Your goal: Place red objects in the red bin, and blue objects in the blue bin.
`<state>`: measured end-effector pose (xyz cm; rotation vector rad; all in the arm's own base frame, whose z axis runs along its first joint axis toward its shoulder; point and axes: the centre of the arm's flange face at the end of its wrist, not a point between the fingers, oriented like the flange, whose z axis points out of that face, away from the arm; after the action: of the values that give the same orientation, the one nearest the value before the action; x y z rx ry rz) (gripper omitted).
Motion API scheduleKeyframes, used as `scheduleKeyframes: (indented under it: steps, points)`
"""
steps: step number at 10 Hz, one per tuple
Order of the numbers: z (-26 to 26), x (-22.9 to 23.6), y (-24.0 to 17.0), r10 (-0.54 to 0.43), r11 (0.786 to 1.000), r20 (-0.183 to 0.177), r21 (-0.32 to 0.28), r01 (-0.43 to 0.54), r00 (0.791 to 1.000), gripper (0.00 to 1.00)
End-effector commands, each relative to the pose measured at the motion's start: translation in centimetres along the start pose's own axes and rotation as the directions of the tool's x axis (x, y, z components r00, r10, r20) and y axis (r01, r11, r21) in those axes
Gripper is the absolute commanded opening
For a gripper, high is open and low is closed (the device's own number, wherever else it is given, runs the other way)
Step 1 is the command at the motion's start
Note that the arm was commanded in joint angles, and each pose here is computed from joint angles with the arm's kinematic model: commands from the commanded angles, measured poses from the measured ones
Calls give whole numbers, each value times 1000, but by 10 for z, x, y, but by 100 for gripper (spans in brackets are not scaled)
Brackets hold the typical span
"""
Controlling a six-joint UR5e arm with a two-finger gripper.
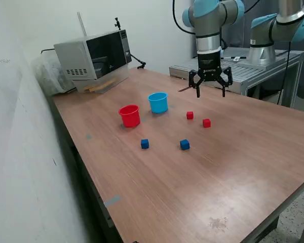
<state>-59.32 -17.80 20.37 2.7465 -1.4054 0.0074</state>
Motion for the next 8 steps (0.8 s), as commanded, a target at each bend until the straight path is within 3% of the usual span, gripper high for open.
scheduleKeyframes:
  steps: [1, 3, 6, 8]
  points:
    - [39, -8, -8, -179, 984, -21, 19, 179, 984, 100]
    - [45, -10, -5, -383, 924, -31, -19, 382, 923, 100]
    - [47, -8, -4, -424, 906, -43, -32, 422, 905, 100]
    - [70, -6, 2, -425, 905, -95, -57, 421, 900, 100]
